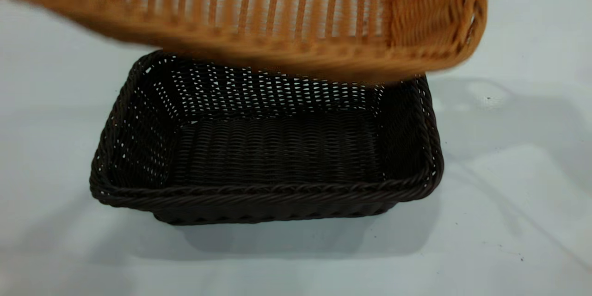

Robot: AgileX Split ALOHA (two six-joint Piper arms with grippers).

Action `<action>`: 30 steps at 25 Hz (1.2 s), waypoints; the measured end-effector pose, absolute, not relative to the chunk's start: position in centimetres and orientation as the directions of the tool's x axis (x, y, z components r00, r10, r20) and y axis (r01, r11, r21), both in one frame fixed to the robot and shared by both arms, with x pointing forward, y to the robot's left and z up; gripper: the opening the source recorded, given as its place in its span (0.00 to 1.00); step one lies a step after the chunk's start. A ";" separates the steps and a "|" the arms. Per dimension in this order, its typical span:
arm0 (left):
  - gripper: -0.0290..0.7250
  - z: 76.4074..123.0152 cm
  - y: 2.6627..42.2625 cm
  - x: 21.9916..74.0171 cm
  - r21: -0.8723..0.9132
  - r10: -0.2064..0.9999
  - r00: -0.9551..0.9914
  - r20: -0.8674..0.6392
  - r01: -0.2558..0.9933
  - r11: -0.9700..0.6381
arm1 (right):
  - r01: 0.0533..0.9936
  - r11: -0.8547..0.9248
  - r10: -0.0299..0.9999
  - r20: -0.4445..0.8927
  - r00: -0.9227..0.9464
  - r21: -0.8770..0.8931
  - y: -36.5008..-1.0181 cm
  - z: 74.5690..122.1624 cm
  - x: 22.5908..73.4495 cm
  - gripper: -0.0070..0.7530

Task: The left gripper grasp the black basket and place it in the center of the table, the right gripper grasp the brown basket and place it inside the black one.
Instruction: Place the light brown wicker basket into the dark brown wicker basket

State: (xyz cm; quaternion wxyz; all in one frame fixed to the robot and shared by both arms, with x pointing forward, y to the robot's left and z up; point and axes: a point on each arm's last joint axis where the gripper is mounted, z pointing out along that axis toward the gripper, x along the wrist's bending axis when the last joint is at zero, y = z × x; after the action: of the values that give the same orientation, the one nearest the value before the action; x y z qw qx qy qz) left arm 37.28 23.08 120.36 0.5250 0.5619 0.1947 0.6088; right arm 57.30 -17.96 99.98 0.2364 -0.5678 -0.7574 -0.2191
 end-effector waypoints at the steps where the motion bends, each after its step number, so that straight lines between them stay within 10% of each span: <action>1: 0.65 120.4 23.2 37.3 0.832 0.868 0.170 0.466 -0.416 -0.366 | 0.963 0.267 0.760 0.604 -0.240 0.047 -17.8 99.4 57.4 0.16; 30: 0.59 120.6 23.5 37.4 0.829 0.877 0.136 0.461 -0.418 -0.371 | 0.927 0.362 0.781 0.575 -0.244 -0.099 -15.4 94.2 57.2 0.16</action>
State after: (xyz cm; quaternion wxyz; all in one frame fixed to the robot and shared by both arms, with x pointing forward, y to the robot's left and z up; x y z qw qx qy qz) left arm 37.39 23.48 120.57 0.5200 0.5457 0.2100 0.6227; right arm 57.24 -15.44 94.15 0.2764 -0.5493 -0.7775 -0.1318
